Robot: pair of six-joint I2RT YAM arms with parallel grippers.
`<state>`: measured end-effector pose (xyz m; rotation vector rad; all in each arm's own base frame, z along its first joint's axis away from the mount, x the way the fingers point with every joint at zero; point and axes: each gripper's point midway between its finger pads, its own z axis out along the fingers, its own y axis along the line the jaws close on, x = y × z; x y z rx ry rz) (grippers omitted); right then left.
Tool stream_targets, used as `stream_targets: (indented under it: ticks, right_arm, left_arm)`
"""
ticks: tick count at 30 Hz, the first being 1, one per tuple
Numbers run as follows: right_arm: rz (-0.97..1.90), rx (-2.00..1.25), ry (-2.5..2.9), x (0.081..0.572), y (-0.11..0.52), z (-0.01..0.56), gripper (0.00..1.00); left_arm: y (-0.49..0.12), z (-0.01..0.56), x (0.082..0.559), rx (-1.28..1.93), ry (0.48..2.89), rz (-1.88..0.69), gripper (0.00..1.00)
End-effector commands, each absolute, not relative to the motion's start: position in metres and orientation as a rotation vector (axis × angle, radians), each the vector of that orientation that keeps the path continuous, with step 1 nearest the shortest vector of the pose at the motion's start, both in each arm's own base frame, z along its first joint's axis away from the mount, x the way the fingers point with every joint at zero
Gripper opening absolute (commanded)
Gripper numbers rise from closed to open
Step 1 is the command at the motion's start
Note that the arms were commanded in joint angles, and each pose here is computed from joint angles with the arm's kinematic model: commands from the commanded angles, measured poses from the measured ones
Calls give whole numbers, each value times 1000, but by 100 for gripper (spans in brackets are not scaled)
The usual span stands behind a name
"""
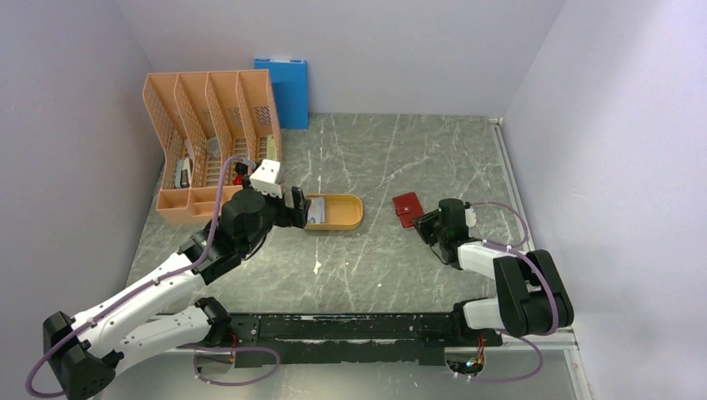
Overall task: Put the credit cards into the card holder
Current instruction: Pick up the card holder from the center of the board.
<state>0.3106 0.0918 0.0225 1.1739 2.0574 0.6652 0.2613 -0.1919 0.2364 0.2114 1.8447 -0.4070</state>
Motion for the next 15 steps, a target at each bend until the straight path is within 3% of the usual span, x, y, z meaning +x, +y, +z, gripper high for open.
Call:
stream_targets:
  ticks: [1,7,15]
  right_arm:
    - [702,1148,2049,320,95,27,24]
    - [685,1104,2060,315,93,29,1]
    - [605,668,2084,299,89,121,0]
  left_arm:
    - [-193,251,264,200,1818,-403,94]
    - [-193,251,264,202,1820,-406,93]
    - [-185,258,264,172,1795,-381,92]
